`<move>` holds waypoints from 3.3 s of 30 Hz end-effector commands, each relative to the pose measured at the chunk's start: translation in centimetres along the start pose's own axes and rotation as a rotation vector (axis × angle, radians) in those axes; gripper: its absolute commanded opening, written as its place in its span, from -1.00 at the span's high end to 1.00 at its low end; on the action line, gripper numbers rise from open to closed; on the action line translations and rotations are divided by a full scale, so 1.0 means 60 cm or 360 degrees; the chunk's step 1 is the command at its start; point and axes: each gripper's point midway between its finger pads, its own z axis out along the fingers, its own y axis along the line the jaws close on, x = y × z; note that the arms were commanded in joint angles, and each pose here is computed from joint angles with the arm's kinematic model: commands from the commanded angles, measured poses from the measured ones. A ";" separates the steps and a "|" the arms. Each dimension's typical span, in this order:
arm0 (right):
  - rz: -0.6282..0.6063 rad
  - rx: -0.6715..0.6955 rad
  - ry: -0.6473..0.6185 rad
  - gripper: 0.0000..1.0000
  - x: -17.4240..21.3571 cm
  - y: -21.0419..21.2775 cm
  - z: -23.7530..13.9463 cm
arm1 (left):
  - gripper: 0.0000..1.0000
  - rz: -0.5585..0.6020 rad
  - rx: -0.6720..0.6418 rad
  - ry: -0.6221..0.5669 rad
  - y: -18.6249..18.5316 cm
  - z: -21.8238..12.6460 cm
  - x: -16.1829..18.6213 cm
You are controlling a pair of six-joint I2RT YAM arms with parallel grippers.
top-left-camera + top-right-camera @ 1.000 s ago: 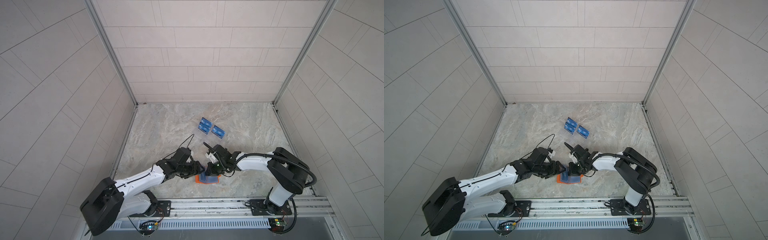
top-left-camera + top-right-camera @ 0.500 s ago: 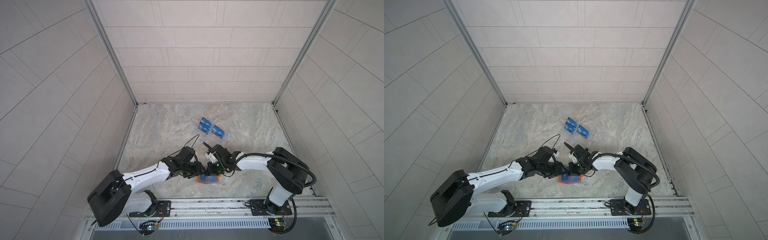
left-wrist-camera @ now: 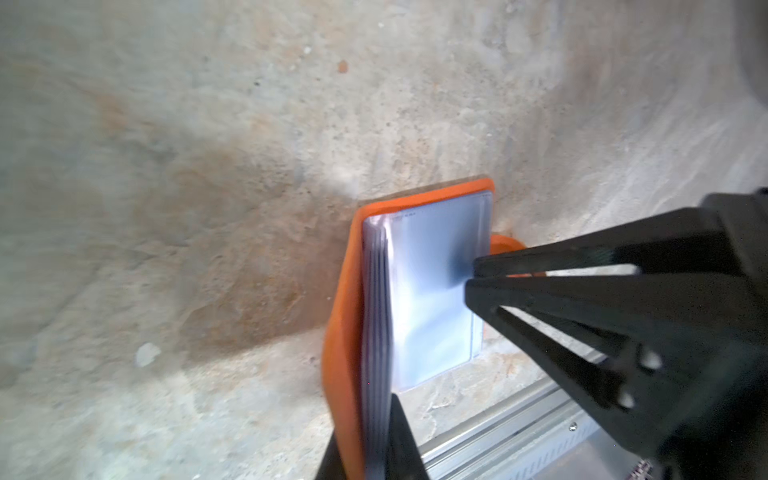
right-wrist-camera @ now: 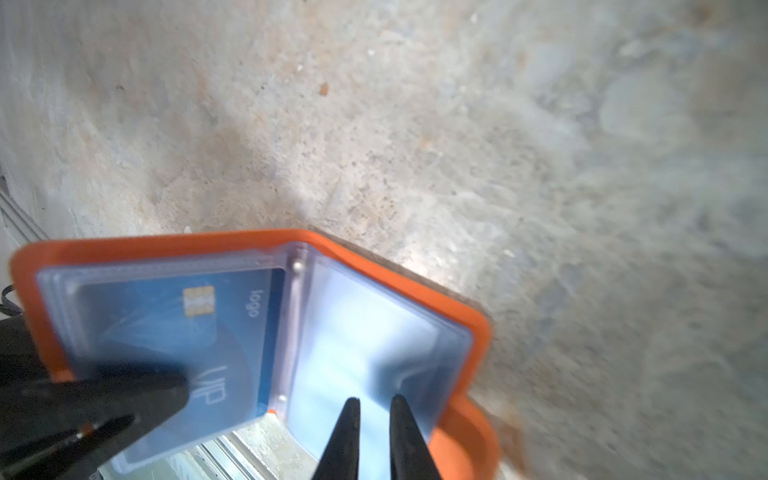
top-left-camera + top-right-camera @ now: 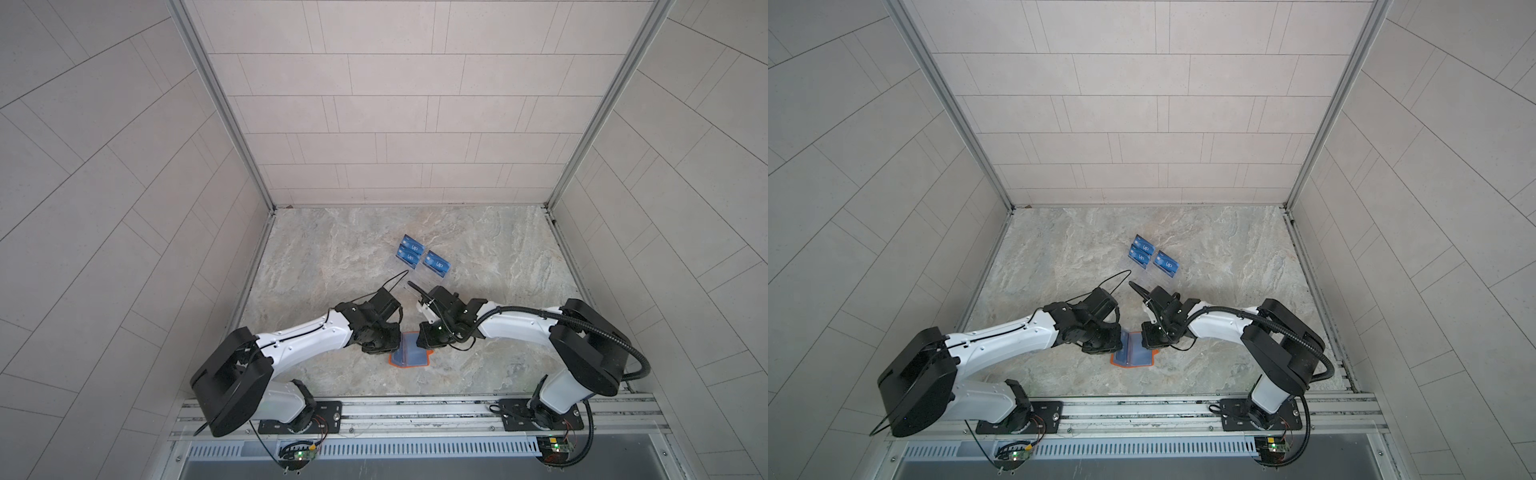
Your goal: Put the credit cards into the card holder
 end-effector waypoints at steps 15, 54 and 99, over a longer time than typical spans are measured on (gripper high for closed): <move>-0.0107 0.0199 -0.0116 0.23 -0.009 -0.032 -0.042 | 0.62 -0.0008 -0.0410 0.0027 0.063 -0.023 0.014; 0.0007 -0.0009 -0.0026 0.88 0.003 -0.016 -0.007 | -0.18 0.0260 0.0235 -0.0001 -0.090 0.004 0.004; -0.0001 -0.0067 0.0050 0.89 -0.024 0.012 0.025 | -0.04 0.0050 0.0196 -0.0149 -0.018 0.013 -0.004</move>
